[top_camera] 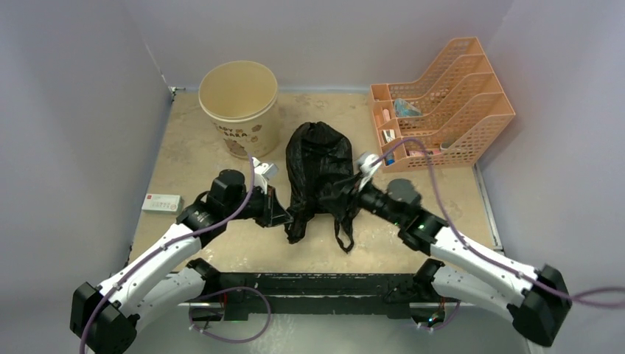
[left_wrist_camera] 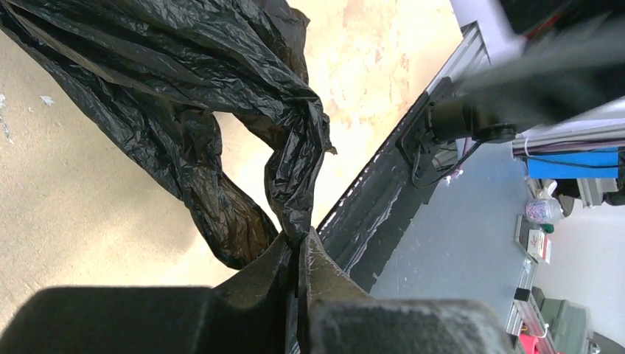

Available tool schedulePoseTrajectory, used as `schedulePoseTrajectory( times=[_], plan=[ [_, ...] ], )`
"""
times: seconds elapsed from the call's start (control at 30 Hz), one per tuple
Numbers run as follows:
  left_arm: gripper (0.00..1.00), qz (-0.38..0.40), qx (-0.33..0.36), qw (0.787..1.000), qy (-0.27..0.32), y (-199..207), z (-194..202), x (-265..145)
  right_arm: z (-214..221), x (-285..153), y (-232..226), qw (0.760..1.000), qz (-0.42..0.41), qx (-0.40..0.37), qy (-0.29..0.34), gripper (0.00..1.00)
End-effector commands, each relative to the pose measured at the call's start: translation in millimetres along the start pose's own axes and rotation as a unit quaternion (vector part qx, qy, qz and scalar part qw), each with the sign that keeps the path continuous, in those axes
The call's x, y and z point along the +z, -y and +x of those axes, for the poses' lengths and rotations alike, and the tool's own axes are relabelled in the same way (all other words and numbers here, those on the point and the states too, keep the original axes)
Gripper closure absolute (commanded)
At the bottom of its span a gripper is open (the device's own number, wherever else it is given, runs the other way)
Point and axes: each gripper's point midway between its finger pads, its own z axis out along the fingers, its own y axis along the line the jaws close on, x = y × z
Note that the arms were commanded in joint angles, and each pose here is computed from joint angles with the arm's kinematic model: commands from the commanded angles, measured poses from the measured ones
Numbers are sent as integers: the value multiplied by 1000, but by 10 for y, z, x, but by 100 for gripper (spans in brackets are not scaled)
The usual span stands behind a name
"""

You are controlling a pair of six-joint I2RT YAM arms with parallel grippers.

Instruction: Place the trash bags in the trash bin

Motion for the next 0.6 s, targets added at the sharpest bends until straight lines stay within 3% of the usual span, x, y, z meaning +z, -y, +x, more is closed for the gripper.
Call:
schedulePoseTrajectory(
  times=[0.0,0.17,0.27,0.47,0.57],
  plan=[
    [100,10,3,999,33,79,-92,-55,3,215,-454,967,-92,-233,50,30],
    [100,8,-2,1000,27,67,-53,-58,2,265,-621,909,-135,-385,90,30],
    [100,11,-1,1000,29,86,-67,-66,67,359,-681,883,-152,-435,85,30],
    [100,20,2,999,30,125,-73,-73,308,525,-862,853,-201,-478,57,32],
    [100,21,1,999,31,122,-63,-77,271,592,-851,853,-189,-481,66,35]
  ],
)
